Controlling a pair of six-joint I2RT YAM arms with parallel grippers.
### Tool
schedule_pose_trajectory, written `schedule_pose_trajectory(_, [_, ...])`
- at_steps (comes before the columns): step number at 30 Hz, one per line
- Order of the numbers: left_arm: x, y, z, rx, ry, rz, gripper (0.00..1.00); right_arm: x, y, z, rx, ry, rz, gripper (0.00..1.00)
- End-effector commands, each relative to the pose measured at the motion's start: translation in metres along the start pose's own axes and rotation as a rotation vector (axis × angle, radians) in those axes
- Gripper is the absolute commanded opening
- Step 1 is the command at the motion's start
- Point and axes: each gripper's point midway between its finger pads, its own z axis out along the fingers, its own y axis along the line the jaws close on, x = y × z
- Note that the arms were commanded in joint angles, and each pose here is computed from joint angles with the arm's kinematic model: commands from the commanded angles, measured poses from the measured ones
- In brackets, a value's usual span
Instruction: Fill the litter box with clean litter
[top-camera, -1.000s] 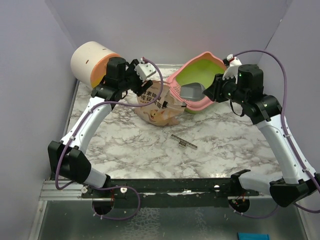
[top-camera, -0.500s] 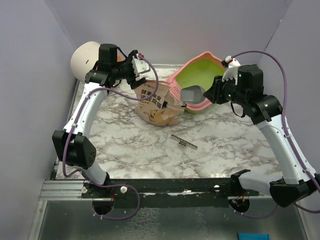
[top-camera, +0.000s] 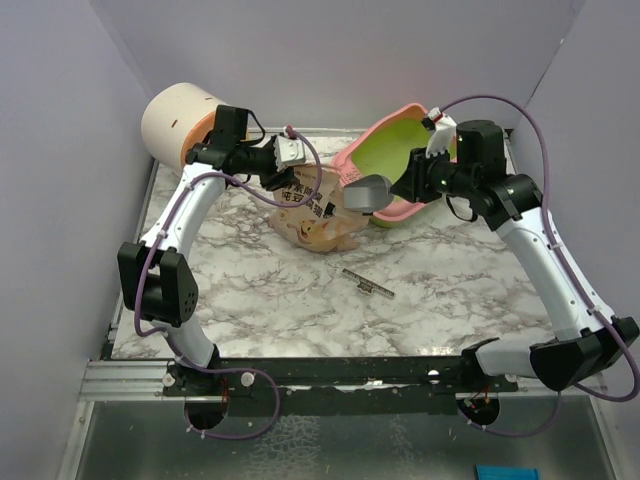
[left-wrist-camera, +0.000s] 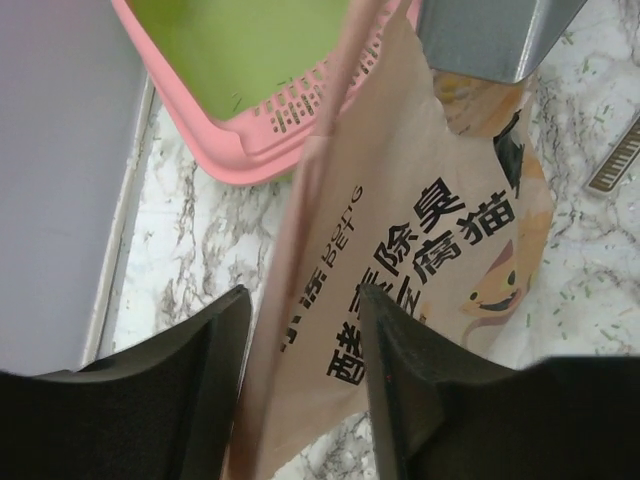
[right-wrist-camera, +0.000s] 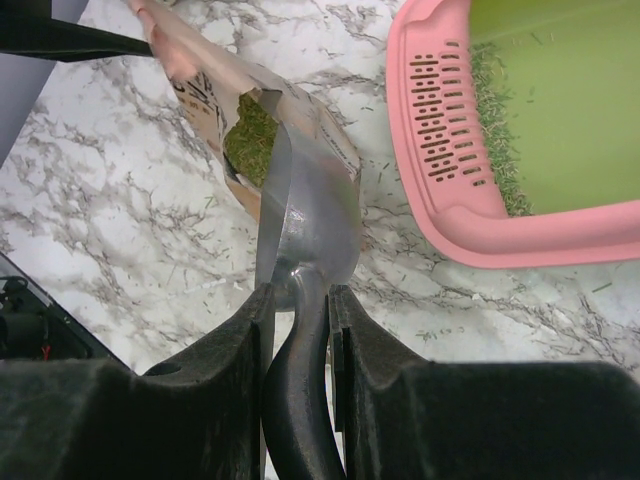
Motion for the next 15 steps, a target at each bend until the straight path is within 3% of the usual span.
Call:
schedule_pose_trajectory(1, [-0.012, -0.009, -0.001, 0.029, -0.058, 0.042, 0.38, -0.028, 0.016, 0.002, -0.078, -0.079, -0.048, 0.01])
schedule_pose_trajectory(3, [-0.011, -0.011, -0.001, 0.03, -0.057, 0.04, 0.2, -0.029, 0.015, 0.004, -0.08, -0.074, -0.05, 0.01])
schedule_pose_trajectory(5, [-0.01, -0.013, -0.002, 0.029, -0.055, 0.04, 0.11, -0.03, 0.017, 0.006, -0.09, -0.072, -0.05, 0.01])
schedule_pose_trajectory(9, [-0.012, -0.019, -0.007, 0.022, -0.058, 0.051, 0.03, -0.03, 0.021, 0.011, -0.12, -0.059, -0.044, 0.01])
schedule_pose_trajectory(15, [-0.017, -0.035, -0.016, 0.006, -0.092, 0.056, 0.0, -0.005, 0.029, 0.028, -0.131, 0.019, -0.041, 0.01])
